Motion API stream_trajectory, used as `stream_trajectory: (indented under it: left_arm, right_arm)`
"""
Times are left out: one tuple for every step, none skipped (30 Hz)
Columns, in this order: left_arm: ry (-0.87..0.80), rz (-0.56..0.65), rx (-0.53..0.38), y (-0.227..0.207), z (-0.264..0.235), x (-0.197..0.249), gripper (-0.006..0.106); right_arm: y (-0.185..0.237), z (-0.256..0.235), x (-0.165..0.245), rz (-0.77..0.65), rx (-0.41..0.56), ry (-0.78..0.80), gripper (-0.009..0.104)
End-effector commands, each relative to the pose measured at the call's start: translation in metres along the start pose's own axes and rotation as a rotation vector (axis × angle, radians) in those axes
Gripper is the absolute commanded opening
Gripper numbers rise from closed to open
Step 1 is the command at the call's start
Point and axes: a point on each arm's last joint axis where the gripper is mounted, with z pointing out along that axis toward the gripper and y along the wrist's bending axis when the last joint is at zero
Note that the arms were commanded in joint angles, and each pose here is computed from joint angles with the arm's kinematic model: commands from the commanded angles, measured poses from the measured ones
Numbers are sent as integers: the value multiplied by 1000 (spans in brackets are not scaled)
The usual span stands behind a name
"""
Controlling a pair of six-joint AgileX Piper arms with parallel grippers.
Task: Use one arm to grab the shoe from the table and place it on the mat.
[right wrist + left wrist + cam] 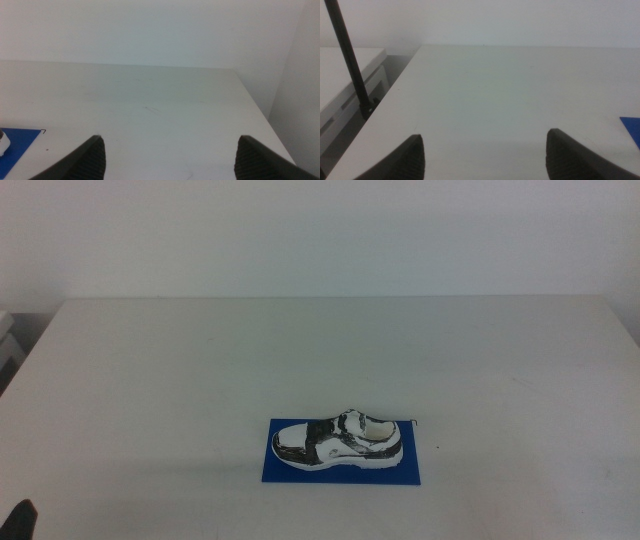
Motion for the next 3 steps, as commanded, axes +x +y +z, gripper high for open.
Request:
stream_trajectory:
  left_arm:
    - [-103,-15,-2,0,-2,-8,80]
    - [-103,-15,-2,0,-2,-8,80]
    - [-103,-15,-2,0,-2,-8,80]
  right_arm:
    - [0,-3,-11,-21,4,-109,66]
    - [0,-3,-11,-21,4,-109,66]
    - [0,-3,-11,-21,4,-109,66]
